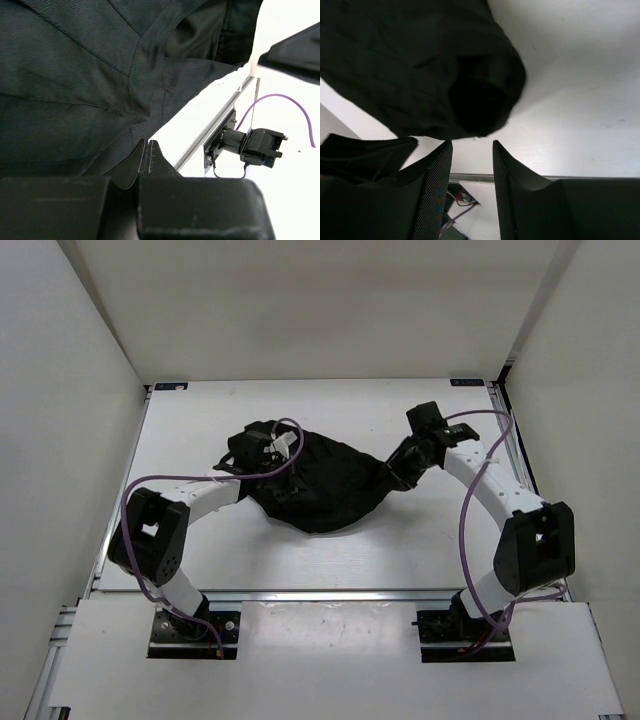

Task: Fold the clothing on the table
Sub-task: Flatten the skirt out

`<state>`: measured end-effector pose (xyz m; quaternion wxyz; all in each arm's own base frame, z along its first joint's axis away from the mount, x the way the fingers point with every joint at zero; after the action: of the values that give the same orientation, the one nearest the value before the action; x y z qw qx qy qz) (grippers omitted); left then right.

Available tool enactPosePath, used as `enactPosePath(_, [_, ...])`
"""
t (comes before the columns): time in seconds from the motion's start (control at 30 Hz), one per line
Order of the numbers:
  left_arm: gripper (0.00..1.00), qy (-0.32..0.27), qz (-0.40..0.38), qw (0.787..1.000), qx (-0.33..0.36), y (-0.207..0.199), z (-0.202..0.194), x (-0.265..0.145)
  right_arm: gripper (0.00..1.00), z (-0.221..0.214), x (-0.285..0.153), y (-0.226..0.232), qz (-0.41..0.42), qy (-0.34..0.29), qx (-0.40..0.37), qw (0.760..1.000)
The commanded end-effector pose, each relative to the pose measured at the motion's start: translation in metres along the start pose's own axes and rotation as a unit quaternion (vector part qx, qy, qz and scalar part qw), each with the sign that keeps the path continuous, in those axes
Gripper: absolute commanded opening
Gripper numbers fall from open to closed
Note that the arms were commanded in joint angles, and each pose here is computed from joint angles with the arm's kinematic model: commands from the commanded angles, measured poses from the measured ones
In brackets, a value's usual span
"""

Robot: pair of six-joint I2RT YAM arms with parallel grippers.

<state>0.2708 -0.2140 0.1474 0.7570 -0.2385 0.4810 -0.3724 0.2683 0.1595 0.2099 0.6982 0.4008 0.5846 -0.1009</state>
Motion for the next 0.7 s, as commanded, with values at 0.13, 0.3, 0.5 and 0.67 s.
enactPosePath(0.13, [0.00,-0.041,-0.032,0.998,0.018,-0.008,0.014,-0.021,0.43,0.010,0.017,0.011,-0.018,0.002,0.034,0.999])
enactPosePath(0.3, [0.00,-0.052,-0.032,0.998,0.005,0.000,0.015,-0.029,0.44,0.007,0.021,0.018,-0.050,0.004,0.007,0.999])
enactPosePath(0.5, [0.00,-0.065,-0.028,0.997,-0.007,0.008,0.017,-0.034,0.43,0.006,0.013,0.018,-0.079,-0.007,-0.005,0.997])
enactPosePath(0.67, [0.00,-0.071,-0.032,0.997,-0.006,0.011,0.017,-0.036,0.43,-0.003,-0.012,0.022,-0.066,-0.025,-0.006,0.997])
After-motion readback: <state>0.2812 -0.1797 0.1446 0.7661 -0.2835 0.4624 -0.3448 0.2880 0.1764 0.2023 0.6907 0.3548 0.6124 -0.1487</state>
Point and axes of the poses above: each gripper's point midway between its finger pads, its own x axis out along the fingers, its own y axis along the line the jaws close on, z = x × y, the point moved 8 cm from there along -x, back along the fingers, and after that the axes turned 8 degrees about x, right-handed, at the moved point
